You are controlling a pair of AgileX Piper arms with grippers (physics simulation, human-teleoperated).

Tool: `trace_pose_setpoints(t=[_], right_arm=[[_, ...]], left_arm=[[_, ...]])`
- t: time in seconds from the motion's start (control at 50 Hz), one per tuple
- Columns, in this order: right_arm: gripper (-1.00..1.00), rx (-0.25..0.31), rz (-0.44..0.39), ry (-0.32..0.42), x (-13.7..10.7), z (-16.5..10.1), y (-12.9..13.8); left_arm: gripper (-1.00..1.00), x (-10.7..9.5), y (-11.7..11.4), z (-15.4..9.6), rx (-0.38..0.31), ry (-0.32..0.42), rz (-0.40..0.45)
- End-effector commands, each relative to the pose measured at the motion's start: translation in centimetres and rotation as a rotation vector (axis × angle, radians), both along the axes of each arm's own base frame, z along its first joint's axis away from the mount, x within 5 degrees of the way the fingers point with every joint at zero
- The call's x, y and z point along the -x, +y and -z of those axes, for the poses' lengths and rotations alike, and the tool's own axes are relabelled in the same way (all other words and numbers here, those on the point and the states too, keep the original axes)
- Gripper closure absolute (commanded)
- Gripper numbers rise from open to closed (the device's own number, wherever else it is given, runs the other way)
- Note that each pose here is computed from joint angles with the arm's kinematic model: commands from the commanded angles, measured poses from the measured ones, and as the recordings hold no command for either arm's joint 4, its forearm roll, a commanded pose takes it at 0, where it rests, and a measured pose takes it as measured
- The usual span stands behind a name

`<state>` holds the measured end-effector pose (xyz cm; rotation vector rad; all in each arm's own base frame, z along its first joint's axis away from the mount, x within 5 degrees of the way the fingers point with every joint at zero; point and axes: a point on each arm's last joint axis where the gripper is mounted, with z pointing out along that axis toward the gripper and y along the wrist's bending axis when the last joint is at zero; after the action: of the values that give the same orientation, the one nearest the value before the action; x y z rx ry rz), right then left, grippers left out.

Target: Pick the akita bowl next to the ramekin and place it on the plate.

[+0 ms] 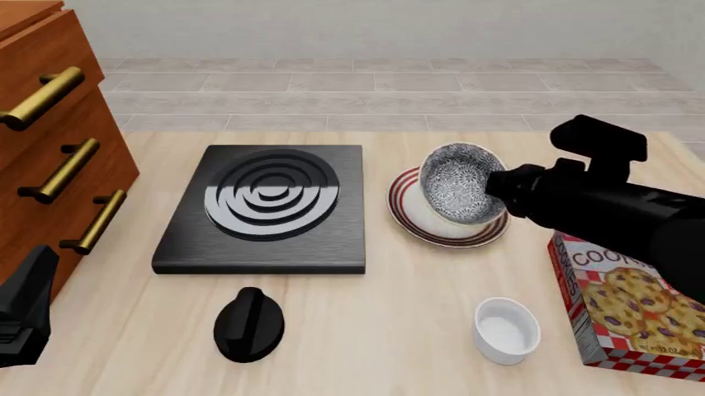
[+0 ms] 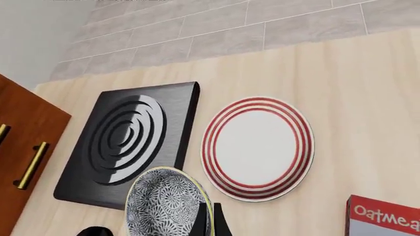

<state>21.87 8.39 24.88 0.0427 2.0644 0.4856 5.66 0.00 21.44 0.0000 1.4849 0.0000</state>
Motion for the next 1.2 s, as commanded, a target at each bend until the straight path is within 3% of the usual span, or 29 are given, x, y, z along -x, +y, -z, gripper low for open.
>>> trace_pose_setpoints(t=[0.02, 0.5, 1.2], right_arm=[[1.00, -0.014, 0.027, 0.000, -0.8, 0.4, -0.2], [1.00, 0.029, 0.059, 0.019, -2.7, 2.7, -0.8], [1.00, 0.039, 0.081, 0.039, -4.4, 4.4, -1.0]], left_arm=[[-1.00, 0.0, 0.0, 0.0, 0.000, 0.000, 0.000], [-1.00, 0.0, 0.0, 0.0, 0.000, 0.000, 0.000], [-1.00, 0.0, 0.0, 0.0, 0.000, 0.000, 0.000]])
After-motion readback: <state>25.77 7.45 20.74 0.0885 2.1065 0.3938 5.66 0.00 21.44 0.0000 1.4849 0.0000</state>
